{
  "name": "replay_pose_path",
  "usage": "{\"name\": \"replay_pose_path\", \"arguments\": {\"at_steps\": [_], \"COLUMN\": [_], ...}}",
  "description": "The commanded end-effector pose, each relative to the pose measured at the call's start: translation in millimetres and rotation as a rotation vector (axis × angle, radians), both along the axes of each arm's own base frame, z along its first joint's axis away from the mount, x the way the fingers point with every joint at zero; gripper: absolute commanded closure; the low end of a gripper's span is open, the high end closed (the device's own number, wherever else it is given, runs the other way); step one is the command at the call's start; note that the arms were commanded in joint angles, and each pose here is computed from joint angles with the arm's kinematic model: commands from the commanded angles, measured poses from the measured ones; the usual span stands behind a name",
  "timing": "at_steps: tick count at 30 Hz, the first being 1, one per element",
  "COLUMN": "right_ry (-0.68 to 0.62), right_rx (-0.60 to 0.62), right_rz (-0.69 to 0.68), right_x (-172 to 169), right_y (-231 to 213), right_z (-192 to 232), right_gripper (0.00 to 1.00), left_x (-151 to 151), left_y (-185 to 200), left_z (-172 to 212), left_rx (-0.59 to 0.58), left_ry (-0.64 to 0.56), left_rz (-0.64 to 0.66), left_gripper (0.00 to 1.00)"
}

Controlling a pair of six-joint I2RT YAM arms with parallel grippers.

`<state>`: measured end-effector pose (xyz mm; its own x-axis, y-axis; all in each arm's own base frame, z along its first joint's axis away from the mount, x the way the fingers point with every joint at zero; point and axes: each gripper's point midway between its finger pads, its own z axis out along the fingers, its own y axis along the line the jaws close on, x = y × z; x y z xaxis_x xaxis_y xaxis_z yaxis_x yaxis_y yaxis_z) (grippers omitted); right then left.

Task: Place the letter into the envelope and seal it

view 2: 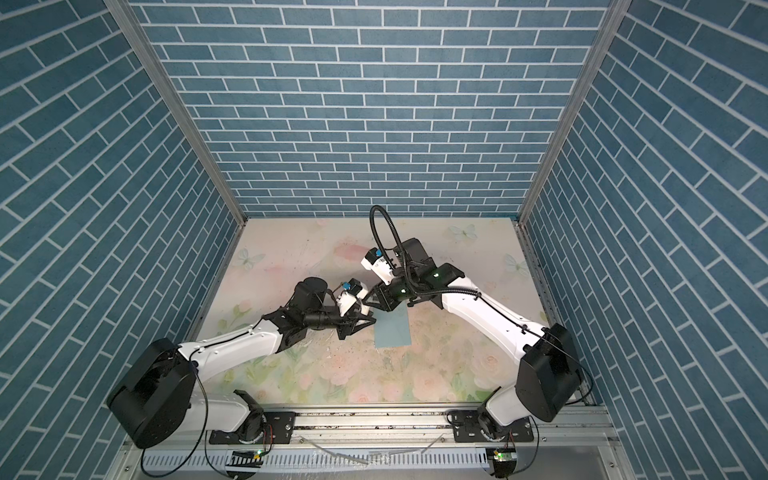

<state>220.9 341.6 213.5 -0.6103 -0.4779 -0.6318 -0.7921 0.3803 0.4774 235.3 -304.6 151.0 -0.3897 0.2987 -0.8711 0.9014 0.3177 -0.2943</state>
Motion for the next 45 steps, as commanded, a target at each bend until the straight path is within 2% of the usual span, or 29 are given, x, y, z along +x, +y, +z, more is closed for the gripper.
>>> {"name": "replay_pose_path", "arguments": {"at_steps": [1, 12, 15, 19, 23, 31, 35, 41, 45], "right_ry": [0.299, 0.274, 0.210, 0.055, -0.084, -0.318, -0.356, -0.409, -0.416], "right_rx": [-0.167, -0.174, -0.126, -0.064, 0.017, 0.184, 0.256, 0.362, 0.382], "right_rz": [0.145, 0.150, 0.155, 0.112, 0.053, -0.102, -0.159, -0.287, -0.313], "right_x": [-77.9, -76.2, -69.2, -51.6, -36.6, -20.5, -22.0, -12.9, -6.2], "right_y": [-1.4, -0.2, 6.1, 5.6, -1.4, -24.3, -33.4, -46.1, -43.8], "right_z": [-61.4, -59.9, -34.2, 9.8, 56.1, 121.0, 120.7, 112.0, 105.0], "right_gripper": [0.77, 0.78, 0.78, 0.77, 0.69, 0.41, 0.35, 0.32, 0.29], "left_x": [16.6, 16.2, 16.7, 16.8, 13.8, 13.7, 16.1, 19.6, 21.9], "left_y": [-16.7, -15.8, -15.5, -14.7, -11.8, -12.3, -13.2, -16.1, -18.8], "left_z": [111.4, 110.9, 110.1, 111.6, 99.7, 97.6, 102.1, 114.6, 113.6], "left_rx": [-0.254, -0.252, -0.248, -0.248, -0.225, -0.233, -0.260, -0.320, -0.334], "left_ry": [-0.358, -0.358, -0.355, -0.358, -0.339, -0.315, -0.291, -0.233, -0.189], "left_rz": [-0.009, -0.006, -0.002, 0.003, 0.005, 0.008, 0.024, 0.046, 0.051], "left_gripper": [1.00, 1.00, 1.00, 1.00, 1.00, 1.00, 1.00, 1.00, 1.00]}}
